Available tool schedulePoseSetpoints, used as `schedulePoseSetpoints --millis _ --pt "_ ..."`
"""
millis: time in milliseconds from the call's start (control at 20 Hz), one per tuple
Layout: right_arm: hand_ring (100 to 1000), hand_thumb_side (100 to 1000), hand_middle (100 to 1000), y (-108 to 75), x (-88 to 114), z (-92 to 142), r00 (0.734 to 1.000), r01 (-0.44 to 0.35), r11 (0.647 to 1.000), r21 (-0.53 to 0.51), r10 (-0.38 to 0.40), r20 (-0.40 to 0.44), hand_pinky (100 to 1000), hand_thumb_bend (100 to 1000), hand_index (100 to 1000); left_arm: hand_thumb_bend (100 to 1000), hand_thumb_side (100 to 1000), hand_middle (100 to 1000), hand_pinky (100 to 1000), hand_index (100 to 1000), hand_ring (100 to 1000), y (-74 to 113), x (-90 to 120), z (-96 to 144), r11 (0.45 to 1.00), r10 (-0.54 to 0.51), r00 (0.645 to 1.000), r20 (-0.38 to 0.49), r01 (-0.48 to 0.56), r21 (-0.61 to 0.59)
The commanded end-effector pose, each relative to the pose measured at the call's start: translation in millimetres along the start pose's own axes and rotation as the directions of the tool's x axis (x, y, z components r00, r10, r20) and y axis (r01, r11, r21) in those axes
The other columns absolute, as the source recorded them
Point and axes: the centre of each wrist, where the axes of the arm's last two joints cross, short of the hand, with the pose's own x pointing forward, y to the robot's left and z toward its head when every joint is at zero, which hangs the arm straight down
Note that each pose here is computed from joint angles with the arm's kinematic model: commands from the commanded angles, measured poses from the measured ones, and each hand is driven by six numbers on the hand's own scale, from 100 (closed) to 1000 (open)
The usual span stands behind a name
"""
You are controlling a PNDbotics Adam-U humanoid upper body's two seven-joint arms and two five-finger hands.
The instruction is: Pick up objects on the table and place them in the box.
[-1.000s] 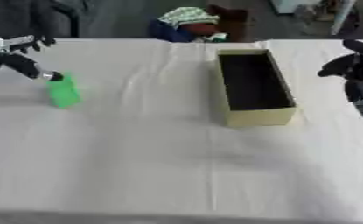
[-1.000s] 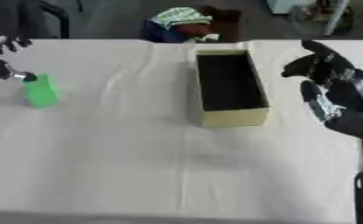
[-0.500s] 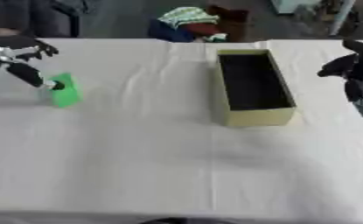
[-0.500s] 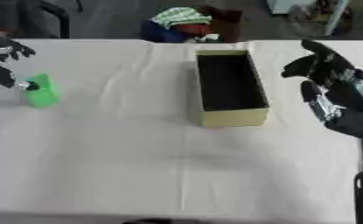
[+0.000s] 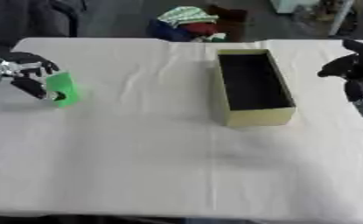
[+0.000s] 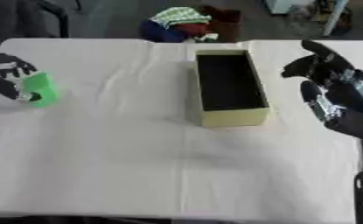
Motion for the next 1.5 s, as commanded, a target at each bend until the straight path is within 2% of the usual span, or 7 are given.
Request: schedulePoseSetpoints --millis 50,250,450,600,850,1150,1500 --pt "738 458 709 -9.1 6 -2 1.0 -0.028 1.0 0.003 0.028 0.014 831 100 1000 476 640 776 698 931 759 9.9 -9 7 1.0 -0.006 1.0 -0.026 0.006 0.014" --pt "738 463 709 -9.4 6 -1 1.0 -0.028 1.0 0.003 0.028 0.014 831 100 1000 444 557 705 666 870 694 9.0 -8 7 1.0 -0.004 0.999 -0.032 0.005 0.03" --pt "739 463 709 -9.5 7 -1 1.0 -0.028 1.0 0.003 0.028 0.013 832 100 1000 364 245 562 595 740 571 14.8 -6 9 0.995 -0.014 1.0 -0.025 0.016 0.098" --pt "739 463 709 -9.5 7 -1 1.0 -0.028 1.0 0.003 0.028 0.012 832 100 1000 259 212 523 570 707 534 31.1 0 14 0.982 -0.026 1.0 0.017 0.022 0.185" --pt "739 465 708 -7.2 6 -1 1.0 -0.019 1.0 0.012 0.019 0.013 831 100 1000 247 188 516 567 709 536 79.7 21 31 0.925 -0.096 0.987 0.128 0.041 0.377" --pt "739 464 708 1.4 6 -9 0.999 0.007 0.999 0.044 -0.009 0.037 831 100 1000 296 152 513 572 710 537 133.2 97 39 0.836 -0.25 0.924 0.289 0.056 0.545" --pt "739 468 707 15.2 6 -24 0.995 0.047 0.993 0.107 -0.056 0.083 831 100 999 317 153 524 587 718 549 146.3 194 24 0.792 -0.393 0.814 0.427 0.063 0.607"
